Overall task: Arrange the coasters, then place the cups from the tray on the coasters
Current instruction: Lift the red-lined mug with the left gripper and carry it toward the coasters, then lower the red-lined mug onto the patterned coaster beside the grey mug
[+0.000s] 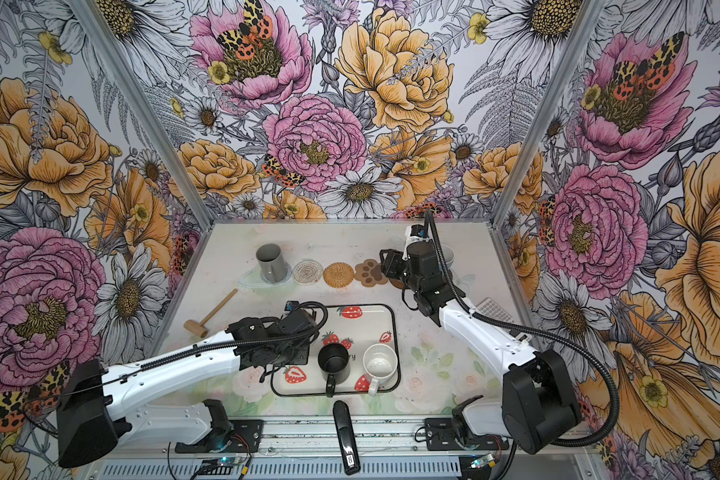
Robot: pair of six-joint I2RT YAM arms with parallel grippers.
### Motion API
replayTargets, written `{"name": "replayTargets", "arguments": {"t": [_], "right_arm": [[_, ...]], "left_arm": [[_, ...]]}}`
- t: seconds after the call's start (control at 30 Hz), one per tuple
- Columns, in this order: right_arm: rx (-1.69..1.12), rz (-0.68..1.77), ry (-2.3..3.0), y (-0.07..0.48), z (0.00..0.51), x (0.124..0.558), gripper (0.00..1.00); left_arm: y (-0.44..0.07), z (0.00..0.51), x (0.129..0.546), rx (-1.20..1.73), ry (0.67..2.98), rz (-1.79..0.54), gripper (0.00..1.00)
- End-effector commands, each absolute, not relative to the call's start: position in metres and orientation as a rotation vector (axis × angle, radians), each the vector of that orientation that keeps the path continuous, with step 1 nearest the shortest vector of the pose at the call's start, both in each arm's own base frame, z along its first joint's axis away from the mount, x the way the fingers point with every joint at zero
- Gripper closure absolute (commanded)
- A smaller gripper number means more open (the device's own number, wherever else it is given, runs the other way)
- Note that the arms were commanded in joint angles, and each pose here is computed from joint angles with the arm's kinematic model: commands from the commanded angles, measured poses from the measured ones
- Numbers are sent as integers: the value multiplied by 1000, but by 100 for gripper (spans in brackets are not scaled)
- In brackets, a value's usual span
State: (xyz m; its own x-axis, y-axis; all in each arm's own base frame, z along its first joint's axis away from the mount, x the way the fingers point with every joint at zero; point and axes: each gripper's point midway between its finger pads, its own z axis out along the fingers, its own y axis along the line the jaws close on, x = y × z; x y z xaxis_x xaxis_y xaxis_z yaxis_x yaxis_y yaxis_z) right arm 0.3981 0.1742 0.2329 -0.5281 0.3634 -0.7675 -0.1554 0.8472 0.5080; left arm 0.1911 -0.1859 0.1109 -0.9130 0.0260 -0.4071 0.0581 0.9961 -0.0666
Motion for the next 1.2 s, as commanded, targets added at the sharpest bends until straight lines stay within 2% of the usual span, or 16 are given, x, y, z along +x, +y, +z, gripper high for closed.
{"name": "replayTargets", "arguments": {"t": [0.0,0.5,0.87,1.17], "right_arm": [[142,657,2014,173,238,405,45],[185,649,2051,152,220,415,47],[204,657,2068,147,212,422,48],[208,658,2078,146,208,427,49]], "left_arm": [[-187,135,223,61,2612,-78,100],[-185,156,328,33,2531,16,100],[-186,146,407,-36,2510,-40,100],[-186,126,445,-58,2535,-19,100]]}}
